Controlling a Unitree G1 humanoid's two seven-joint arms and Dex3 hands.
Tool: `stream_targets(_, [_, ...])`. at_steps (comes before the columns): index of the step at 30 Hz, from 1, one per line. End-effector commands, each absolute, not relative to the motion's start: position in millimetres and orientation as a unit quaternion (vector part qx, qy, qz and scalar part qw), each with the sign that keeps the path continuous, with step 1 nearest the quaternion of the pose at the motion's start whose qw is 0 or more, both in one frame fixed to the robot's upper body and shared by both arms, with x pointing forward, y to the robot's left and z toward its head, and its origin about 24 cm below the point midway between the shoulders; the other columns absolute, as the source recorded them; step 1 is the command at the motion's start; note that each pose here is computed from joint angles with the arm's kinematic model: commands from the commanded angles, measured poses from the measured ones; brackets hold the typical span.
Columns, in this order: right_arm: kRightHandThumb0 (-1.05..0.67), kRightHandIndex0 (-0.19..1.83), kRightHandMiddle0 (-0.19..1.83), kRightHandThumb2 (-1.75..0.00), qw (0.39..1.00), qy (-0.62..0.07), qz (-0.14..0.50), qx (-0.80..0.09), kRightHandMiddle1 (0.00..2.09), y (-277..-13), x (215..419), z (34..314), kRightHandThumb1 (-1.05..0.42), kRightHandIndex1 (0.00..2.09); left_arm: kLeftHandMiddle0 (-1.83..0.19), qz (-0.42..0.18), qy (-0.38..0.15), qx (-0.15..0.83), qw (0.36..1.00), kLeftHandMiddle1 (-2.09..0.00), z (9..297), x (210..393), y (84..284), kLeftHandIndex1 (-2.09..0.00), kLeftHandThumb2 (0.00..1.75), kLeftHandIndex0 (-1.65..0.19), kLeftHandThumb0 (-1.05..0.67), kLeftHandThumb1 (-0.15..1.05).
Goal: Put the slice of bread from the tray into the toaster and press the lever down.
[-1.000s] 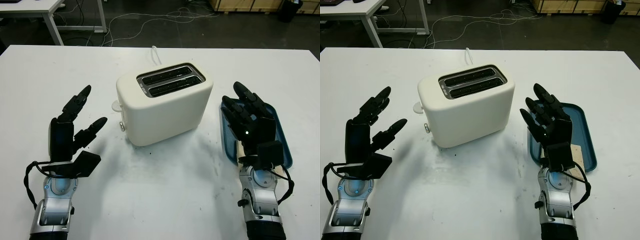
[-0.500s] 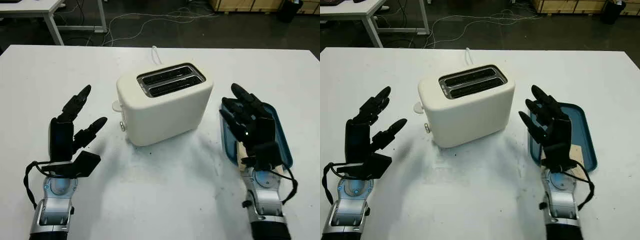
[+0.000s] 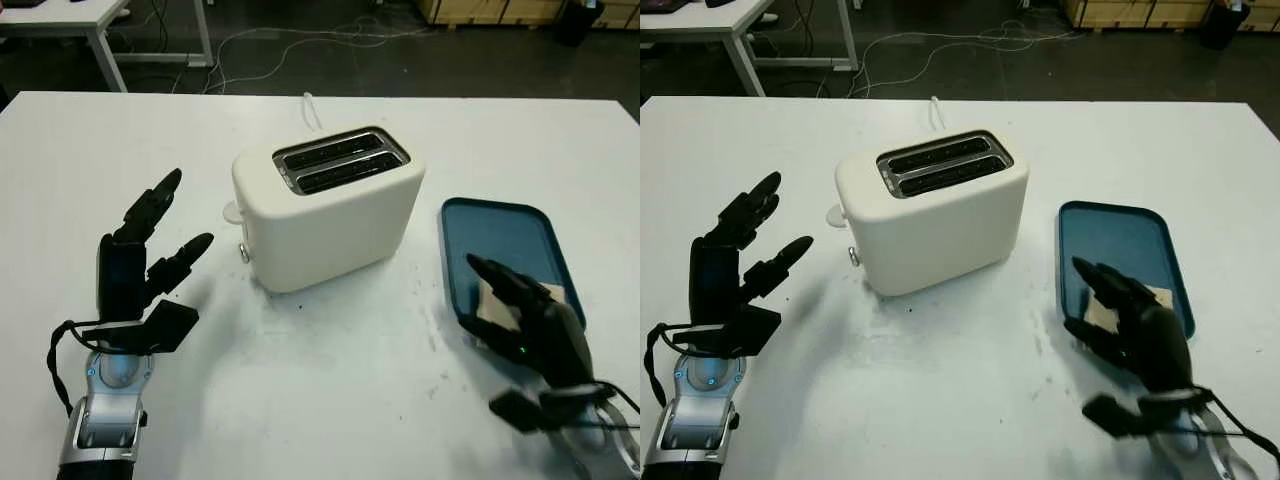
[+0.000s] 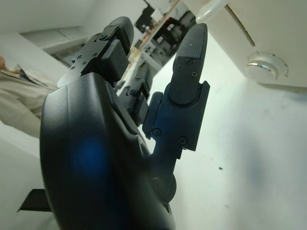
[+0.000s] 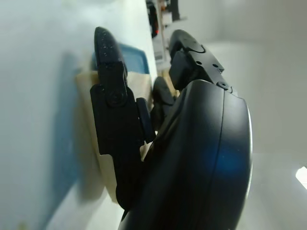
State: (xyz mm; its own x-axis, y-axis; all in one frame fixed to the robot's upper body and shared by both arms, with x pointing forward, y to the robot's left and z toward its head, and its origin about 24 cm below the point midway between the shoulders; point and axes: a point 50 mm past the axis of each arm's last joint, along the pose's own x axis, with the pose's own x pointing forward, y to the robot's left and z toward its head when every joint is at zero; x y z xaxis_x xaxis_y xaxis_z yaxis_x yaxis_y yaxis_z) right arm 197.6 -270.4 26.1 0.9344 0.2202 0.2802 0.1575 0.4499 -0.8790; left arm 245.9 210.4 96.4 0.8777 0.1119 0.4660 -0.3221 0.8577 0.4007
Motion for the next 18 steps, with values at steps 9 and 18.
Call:
stream_targets(9, [-0.75,0.02,0.03,-0.17,0.785,-0.196,0.065,-0.584,0.00,-300.8,171.2,12.3,-0.92,0.00,-0.58,0.114,-0.228,0.245,0.935,0.00,101.0,247.1,213.9,0.00,0.10,-0.50,-0.51,0.92])
stream_targets(18, [-0.71,0.01,0.03,-0.17,0.802,-0.220,0.025,-0.554,0.00,-297.1,197.4,32.3,-0.92,0.00,-0.58,0.109,-0.228,0.250,0.935,0.00,100.4,248.4,212.7,0.00,0.11,-0.50,-0.51,0.92])
